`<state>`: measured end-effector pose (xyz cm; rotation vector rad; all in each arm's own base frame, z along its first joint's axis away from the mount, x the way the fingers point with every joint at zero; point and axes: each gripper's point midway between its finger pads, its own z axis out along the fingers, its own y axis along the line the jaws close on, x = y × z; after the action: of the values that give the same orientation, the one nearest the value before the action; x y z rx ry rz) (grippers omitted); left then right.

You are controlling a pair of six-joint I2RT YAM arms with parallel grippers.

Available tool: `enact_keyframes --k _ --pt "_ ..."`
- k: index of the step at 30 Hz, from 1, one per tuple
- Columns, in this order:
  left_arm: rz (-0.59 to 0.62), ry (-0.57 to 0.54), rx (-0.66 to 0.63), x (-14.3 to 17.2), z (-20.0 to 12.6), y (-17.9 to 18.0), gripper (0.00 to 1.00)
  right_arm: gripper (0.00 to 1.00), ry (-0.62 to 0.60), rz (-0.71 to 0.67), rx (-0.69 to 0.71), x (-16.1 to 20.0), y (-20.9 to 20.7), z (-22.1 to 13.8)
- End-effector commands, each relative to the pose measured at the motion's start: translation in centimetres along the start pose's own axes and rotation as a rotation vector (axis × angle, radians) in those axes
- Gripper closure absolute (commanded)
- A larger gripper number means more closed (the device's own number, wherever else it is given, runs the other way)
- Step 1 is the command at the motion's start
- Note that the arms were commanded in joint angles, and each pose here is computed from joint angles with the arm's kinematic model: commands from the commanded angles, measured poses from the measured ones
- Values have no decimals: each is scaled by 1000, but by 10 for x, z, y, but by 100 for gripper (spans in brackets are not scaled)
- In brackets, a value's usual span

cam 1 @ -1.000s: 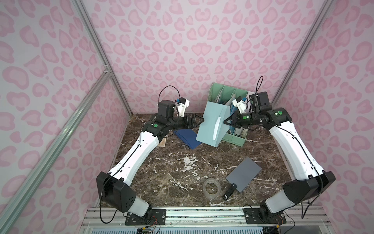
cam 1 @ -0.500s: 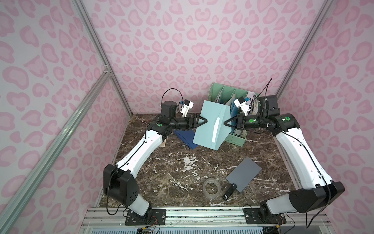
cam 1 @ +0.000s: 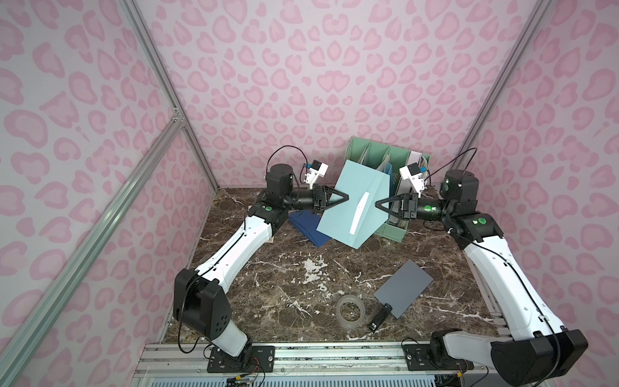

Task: Take the letter paper out of the envelope
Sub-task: Pick up the envelope from the center of the board.

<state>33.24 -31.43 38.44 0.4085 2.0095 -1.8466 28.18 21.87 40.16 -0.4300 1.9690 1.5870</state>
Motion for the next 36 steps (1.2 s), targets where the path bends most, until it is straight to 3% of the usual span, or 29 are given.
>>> enact_keyframes --k 1,4,8,12,23,29,36 --pt "20 -5 41 -2 -4 -17 77 100 -9 -87 -87 -9 22 -4" --pt "12 -16 51 -6 -4 -24 88 100 0 -102 -102 -7 22 -7" --pt "11 -10 63 -5 -4 -33 90 67 -18 -103 -89 -7 15 -8" --pt "3 8 54 2 -3 -34 91 54 -81 -100 -95 -20 11 -11" --pt "18 31 43 12 0 -38 95 48 -116 -4 -3 -40 -25 -2" --pt "28 31 33 15 0 -37 96 48 -115 35 5 -46 -29 1" --pt "39 37 -20 19 -1 -29 97 42 -95 47 45 -51 -23 3"
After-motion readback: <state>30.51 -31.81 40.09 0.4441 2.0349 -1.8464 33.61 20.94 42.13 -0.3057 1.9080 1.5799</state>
